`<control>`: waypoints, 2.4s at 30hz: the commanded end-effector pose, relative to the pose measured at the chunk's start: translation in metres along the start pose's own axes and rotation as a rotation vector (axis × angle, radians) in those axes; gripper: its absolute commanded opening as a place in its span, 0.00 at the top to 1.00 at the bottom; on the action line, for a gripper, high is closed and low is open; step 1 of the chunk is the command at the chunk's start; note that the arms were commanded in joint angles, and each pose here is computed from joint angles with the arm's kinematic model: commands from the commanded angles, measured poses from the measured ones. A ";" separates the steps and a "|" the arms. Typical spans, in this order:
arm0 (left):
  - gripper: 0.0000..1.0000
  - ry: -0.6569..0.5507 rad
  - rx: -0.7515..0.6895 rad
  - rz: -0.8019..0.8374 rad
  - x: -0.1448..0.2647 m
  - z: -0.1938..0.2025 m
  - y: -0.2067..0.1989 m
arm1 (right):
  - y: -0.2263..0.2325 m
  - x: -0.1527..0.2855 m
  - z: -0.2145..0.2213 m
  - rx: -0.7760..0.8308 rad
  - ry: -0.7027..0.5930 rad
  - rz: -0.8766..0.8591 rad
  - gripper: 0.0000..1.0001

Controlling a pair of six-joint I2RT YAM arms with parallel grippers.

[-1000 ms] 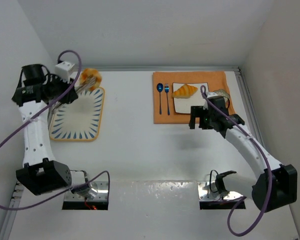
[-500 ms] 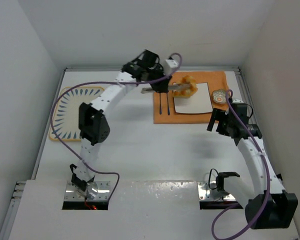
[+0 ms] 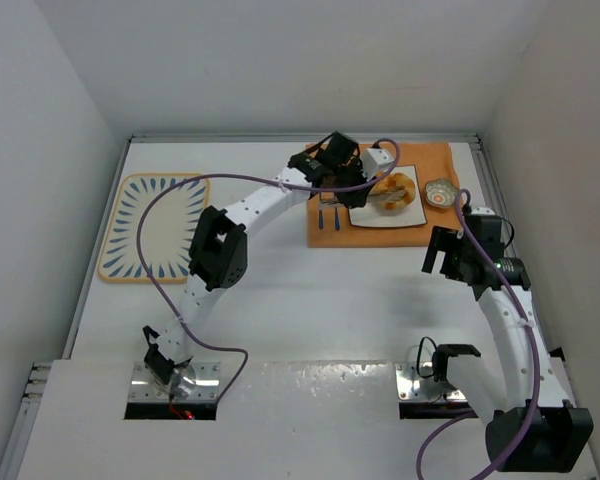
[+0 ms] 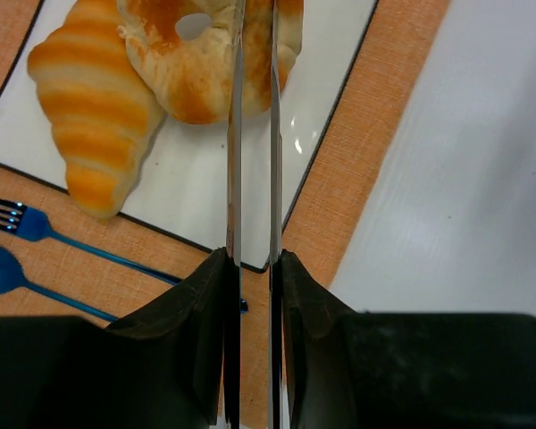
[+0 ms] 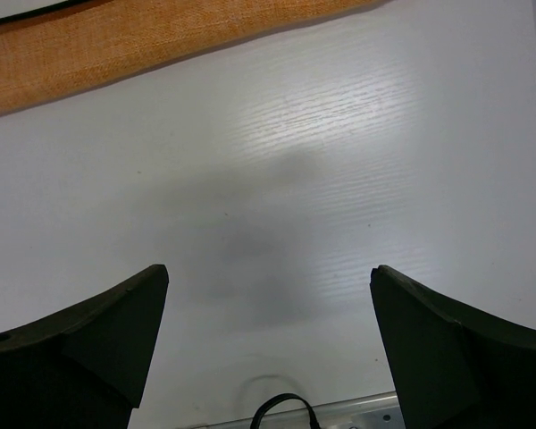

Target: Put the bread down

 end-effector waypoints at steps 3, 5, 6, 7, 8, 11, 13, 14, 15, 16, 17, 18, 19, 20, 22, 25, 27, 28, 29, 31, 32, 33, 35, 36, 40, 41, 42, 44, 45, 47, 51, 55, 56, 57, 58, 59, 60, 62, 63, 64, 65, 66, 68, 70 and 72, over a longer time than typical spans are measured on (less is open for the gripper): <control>0.68 -0.098 -0.008 0.032 0.011 -0.025 -0.005 | -0.006 0.005 -0.008 0.025 -0.031 0.029 0.04; 0.63 -0.085 -0.019 0.069 0.013 -0.020 -0.016 | -0.005 0.005 -0.007 0.024 -0.031 0.020 0.04; 0.61 -0.086 -0.020 0.081 0.013 -0.021 -0.017 | -0.005 0.004 -0.007 0.023 -0.028 0.020 0.04; 0.61 -0.076 -0.016 0.082 0.016 -0.018 -0.019 | -0.004 0.004 -0.007 0.017 -0.029 0.012 0.04; 0.60 -0.085 -0.019 0.091 0.019 -0.022 -0.021 | -0.004 0.003 -0.008 0.016 -0.031 0.012 0.04; 0.54 -0.086 -0.020 0.091 0.024 -0.024 -0.022 | 0.000 0.002 -0.008 0.011 -0.026 -0.007 0.04; 0.48 -0.086 -0.020 0.080 0.024 -0.024 -0.021 | 0.002 0.003 -0.010 0.004 -0.027 -0.021 0.04; 0.47 -0.094 -0.023 0.079 0.028 -0.027 -0.022 | 0.003 0.003 -0.011 0.005 -0.032 -0.029 0.04; 0.47 -0.104 -0.027 0.079 0.030 -0.031 -0.022 | 0.004 0.004 -0.011 0.005 -0.033 -0.037 0.04; 0.43 -0.124 -0.029 0.082 0.034 -0.038 -0.019 | 0.005 0.005 -0.012 0.005 -0.036 -0.046 0.04; 0.41 -0.144 -0.028 0.082 0.041 -0.046 -0.021 | 0.006 0.005 -0.011 0.007 -0.035 -0.049 0.04; 0.40 -0.156 -0.034 0.093 0.043 -0.051 -0.023 | 0.007 0.005 -0.011 0.008 -0.038 -0.059 0.04; 0.40 -0.161 -0.026 0.104 0.046 -0.054 -0.026 | 0.007 0.006 -0.012 0.010 -0.041 -0.062 0.04; 0.40 -0.193 -0.040 0.102 0.056 -0.067 -0.028 | 0.008 0.006 -0.011 0.008 -0.044 -0.066 0.04; 0.40 -0.217 -0.037 0.106 0.062 -0.075 -0.026 | 0.009 0.006 -0.010 0.009 -0.044 -0.069 0.04; 0.40 -0.259 -0.011 0.141 0.082 -0.092 -0.033 | 0.010 0.006 -0.010 0.002 -0.048 -0.080 0.04; 0.40 -0.281 0.034 0.131 0.098 -0.097 -0.019 | 0.013 0.005 -0.009 -0.002 -0.045 -0.094 0.04; 0.40 -0.306 0.055 0.111 0.118 -0.103 -0.007 | 0.014 0.004 -0.010 -0.008 -0.046 -0.102 0.04; 0.40 -0.298 0.058 0.124 0.123 -0.101 -0.011 | 0.015 0.004 -0.010 -0.008 -0.046 -0.107 0.04; 0.40 -0.335 0.139 0.024 0.161 -0.100 0.028 | 0.016 0.002 -0.010 -0.011 -0.045 -0.114 0.04; 0.41 -0.340 0.178 -0.043 0.172 -0.095 0.048 | 0.017 0.002 -0.009 -0.012 -0.041 -0.120 0.04; 0.41 -0.324 0.248 -0.154 0.185 -0.075 0.087 | 0.018 0.000 -0.010 -0.015 -0.039 -0.122 0.04; 0.42 -0.327 0.357 -0.432 0.217 -0.053 0.139 | 0.019 -0.002 -0.011 -0.028 -0.041 -0.121 0.04; 0.42 -0.297 0.431 -0.543 0.226 -0.024 0.170 | 0.019 -0.005 -0.010 -0.030 -0.032 -0.121 0.04; 0.43 -0.212 0.558 -0.670 0.227 0.042 0.205 | 0.018 -0.010 -0.011 -0.049 -0.027 -0.101 0.03; 0.43 -0.199 0.569 -0.687 0.227 0.053 0.208 | 0.017 -0.011 -0.010 -0.053 -0.019 -0.094 0.03; 0.43 -0.178 0.578 -0.699 0.221 0.066 0.210 | 0.015 -0.012 -0.008 -0.053 -0.011 -0.084 0.02; 0.43 -0.130 0.590 -0.688 0.204 0.091 0.207 | 0.013 -0.016 0.003 -0.072 0.026 -0.066 0.02; 0.43 -0.112 0.588 -0.671 0.200 0.097 0.204 | 0.013 -0.017 0.009 -0.080 0.046 -0.062 0.00; 0.43 -0.075 0.593 -0.649 0.180 0.114 0.202 | 0.013 -0.020 0.024 -0.100 0.081 -0.058 0.00; 0.43 -0.016 0.639 -0.727 0.163 0.153 0.213 | 0.014 -0.024 0.043 -0.130 0.100 -0.054 0.00; 0.43 0.063 0.692 -0.721 0.148 0.188 0.208 | 0.012 -0.020 0.046 -0.128 0.107 -0.044 0.00; 0.42 0.078 0.688 -0.712 0.143 0.192 0.202 | 0.012 -0.020 0.046 -0.123 0.106 -0.040 0.00; 0.39 0.092 0.684 -0.693 0.138 0.194 0.195 | 0.011 -0.020 0.046 -0.124 0.104 -0.034 0.00; 0.33 0.128 0.694 -0.682 0.130 0.207 0.186 | 0.010 -0.019 0.047 -0.124 0.106 -0.029 0.00; 0.30 0.139 0.698 -0.681 0.129 0.211 0.185 | 0.010 -0.019 0.046 -0.127 0.112 -0.029 0.00; 0.24 0.134 0.710 -0.673 0.128 0.211 0.183 | 0.009 -0.019 0.046 -0.128 0.110 -0.024 0.00; 0.00 0.143 0.721 -0.667 0.125 0.214 0.178 | 0.012 -0.018 0.047 -0.123 0.116 -0.043 0.00; 0.00 0.143 0.721 -0.667 0.125 0.214 0.178 | 0.012 -0.017 0.047 -0.114 0.116 -0.047 0.00; 0.00 0.154 0.724 -0.667 0.125 0.216 0.177 | 0.016 -0.017 0.049 -0.114 0.119 -0.074 0.00; 0.00 0.125 0.725 -0.669 0.131 0.204 0.177 | 0.017 -0.017 0.051 -0.111 0.126 -0.084 0.00; 0.00 0.109 0.720 -0.670 0.136 0.195 0.177 | 0.019 -0.015 0.052 -0.108 0.128 -0.096 0.00; 0.00 0.068 0.677 -0.680 0.156 0.168 0.176 | 0.021 -0.014 0.057 -0.119 0.142 -0.107 0.00; 0.00 0.049 0.634 -0.694 0.175 0.150 0.173 | 0.021 -0.011 0.060 -0.112 0.139 -0.111 0.00; 0.00 0.003 0.531 -0.653 0.201 0.124 0.161 | 0.020 -0.007 0.064 -0.152 0.151 -0.098 0.00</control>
Point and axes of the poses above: each gripper's point midway between its finger pads, its own x axis back along the fingers, its own y axis along the line the jaws close on, z = x × y, the point moved 3 cm from there along x, back along the fingers, and after that the axes turned 10 degrees about x, right-handed, at the moved point
